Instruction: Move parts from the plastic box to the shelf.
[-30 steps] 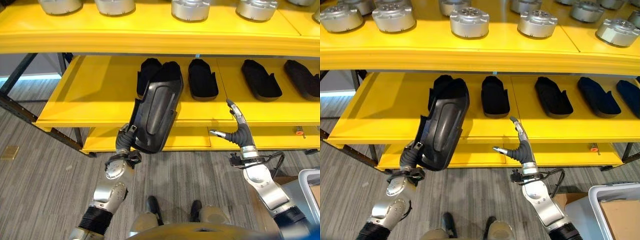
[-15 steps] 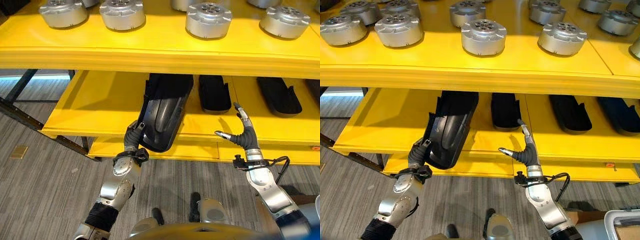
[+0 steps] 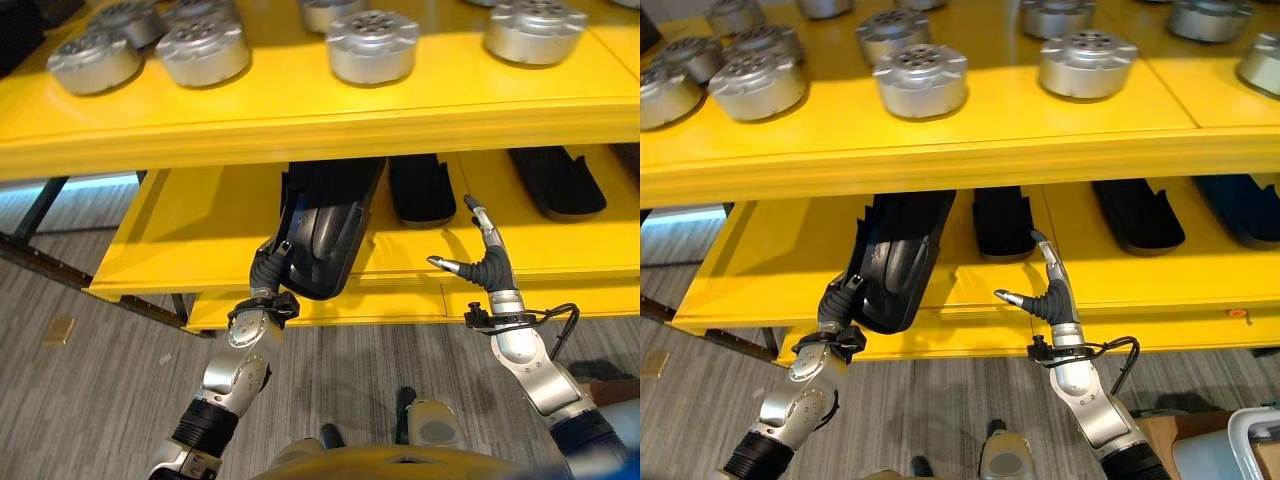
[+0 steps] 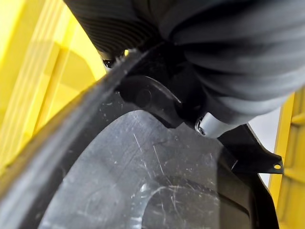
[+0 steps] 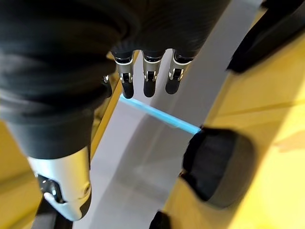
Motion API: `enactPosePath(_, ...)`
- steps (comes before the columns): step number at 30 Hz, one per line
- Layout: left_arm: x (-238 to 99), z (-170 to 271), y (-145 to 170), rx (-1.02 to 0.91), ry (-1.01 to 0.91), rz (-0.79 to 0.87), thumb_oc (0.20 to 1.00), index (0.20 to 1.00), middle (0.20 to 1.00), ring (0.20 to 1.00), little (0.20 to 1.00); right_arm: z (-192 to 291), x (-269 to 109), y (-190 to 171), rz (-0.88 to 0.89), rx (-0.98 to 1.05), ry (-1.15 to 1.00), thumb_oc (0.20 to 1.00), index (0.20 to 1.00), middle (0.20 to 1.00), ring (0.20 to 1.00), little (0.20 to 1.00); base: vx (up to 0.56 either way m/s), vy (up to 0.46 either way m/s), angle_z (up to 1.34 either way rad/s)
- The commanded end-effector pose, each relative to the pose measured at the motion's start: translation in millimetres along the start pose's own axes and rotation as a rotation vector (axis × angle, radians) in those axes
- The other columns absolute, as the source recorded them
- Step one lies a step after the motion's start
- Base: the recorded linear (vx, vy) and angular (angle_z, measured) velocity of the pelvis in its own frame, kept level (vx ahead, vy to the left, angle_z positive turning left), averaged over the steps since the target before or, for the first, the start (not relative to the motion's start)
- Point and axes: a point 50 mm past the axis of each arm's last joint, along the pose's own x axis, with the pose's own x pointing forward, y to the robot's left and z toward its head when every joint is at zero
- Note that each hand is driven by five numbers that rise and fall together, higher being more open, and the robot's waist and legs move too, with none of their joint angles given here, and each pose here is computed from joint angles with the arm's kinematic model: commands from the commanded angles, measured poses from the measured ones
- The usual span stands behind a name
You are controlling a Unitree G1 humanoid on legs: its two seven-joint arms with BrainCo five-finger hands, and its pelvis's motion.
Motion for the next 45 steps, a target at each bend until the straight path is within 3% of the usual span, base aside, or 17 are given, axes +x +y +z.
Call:
enactPosePath(1,2,32,-11,-0.116,-0.189,-0.058,0.2,0.2,0.2,0.2,0.2,24,9,-12,0.038,-0.002,-0.167,1.0,1.0,1.0,1.0,1.0,-0.03,0.222,-0.64)
enactPosePath(22,7,44,-27,-0.234,-0.22,-0.055,0.2,0.2,0.2,0.2,0.2,23,6,-33,0.016,-0.085,-0.17,1.0,1.0,1.0,1.0,1.0,0.01,0.281,-0.06)
enactPosePath(34,1,58,-21,-0.157,-0.298,-0.044,0.2,0.2,0.2,0.2,0.2,34,10,-26,-0.016,-0.057,-0.205,1.0,1.0,1.0,1.0,1.0,-0.05,0.013,0.06)
enactPosePath(45,1,42,0,-0.068,-0.176,0.002,0.2,0.2,0.2,0.2,0.2,42,14,-18,-0.016,0.07,-0.199,1.0,1.0,1.0,1.0,1.0,0.05,0.095,0.05)
